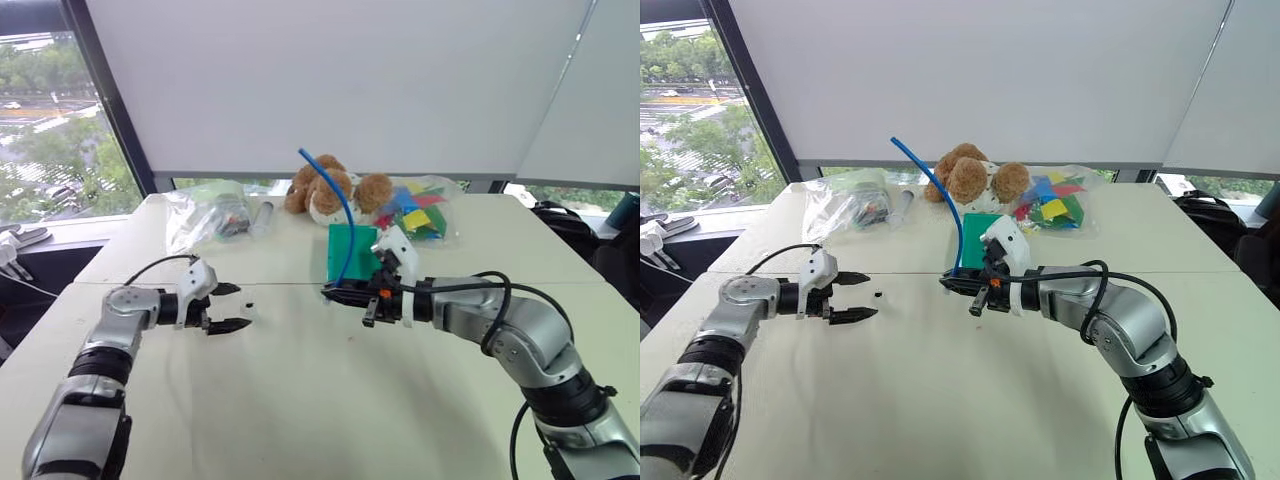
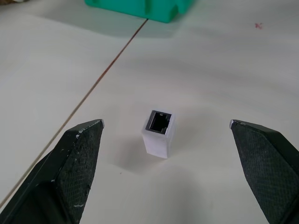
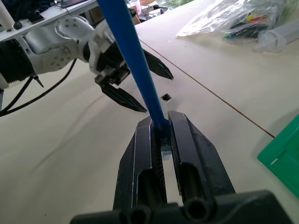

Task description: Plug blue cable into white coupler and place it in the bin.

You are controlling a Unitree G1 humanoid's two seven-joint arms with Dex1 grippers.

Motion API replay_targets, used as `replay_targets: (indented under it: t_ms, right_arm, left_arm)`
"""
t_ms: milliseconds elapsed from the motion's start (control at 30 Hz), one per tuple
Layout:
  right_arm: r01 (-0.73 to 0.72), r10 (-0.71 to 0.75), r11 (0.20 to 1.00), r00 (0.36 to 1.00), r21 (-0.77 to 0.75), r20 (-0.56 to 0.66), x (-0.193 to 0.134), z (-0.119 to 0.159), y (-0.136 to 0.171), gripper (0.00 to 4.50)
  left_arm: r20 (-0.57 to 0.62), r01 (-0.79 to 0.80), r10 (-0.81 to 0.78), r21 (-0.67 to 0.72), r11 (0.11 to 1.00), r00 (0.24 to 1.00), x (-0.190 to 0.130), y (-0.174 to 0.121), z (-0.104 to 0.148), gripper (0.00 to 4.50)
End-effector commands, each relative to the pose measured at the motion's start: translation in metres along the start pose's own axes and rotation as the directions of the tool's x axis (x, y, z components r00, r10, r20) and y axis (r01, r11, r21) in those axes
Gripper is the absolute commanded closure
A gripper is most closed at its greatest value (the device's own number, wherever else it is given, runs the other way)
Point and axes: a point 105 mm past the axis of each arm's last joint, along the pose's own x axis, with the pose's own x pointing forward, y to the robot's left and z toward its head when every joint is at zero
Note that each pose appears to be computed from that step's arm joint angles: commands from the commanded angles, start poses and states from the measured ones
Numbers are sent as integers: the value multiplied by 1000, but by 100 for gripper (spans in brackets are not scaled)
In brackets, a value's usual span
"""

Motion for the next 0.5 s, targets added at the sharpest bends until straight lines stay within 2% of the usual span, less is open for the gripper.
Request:
replay_targets:
  t_ms: [33, 133, 200, 267, 433, 500]
  right_arm:
    - [13, -11, 999, 999, -46, 51, -4, 16, 0, 450]
    - [13, -11, 999, 999, -40, 45, -5, 14, 3, 450]
    - [21, -20, 999, 999, -32, 38, -8, 12, 4, 450]
    - [29, -28, 999, 999, -27, 35, -9, 12, 5, 450]
    - [45, -44, 999, 999, -21, 30, -12, 11, 5, 450]
    - [55, -55, 998, 998, -20, 23, -13, 10, 4, 450]
  left_arm:
    - [-7, -8, 9, 39, 999, 1000, 5, 5, 4, 5]
    - [-29, 7, -6, 28, 1000, 1000, 12, 2, -2, 5]
    - [-41, 0, 1, 17, 1000, 999, 18, 2, -5, 56]
    - [-48, -8, 9, 15, 1000, 999, 23, 1, -8, 136]
    - [-64, -12, 13, 12, 1000, 998, 27, -2, -15, 406]
    - [-62, -3, 3, 9, 1000, 998, 28, -4, -16, 416]
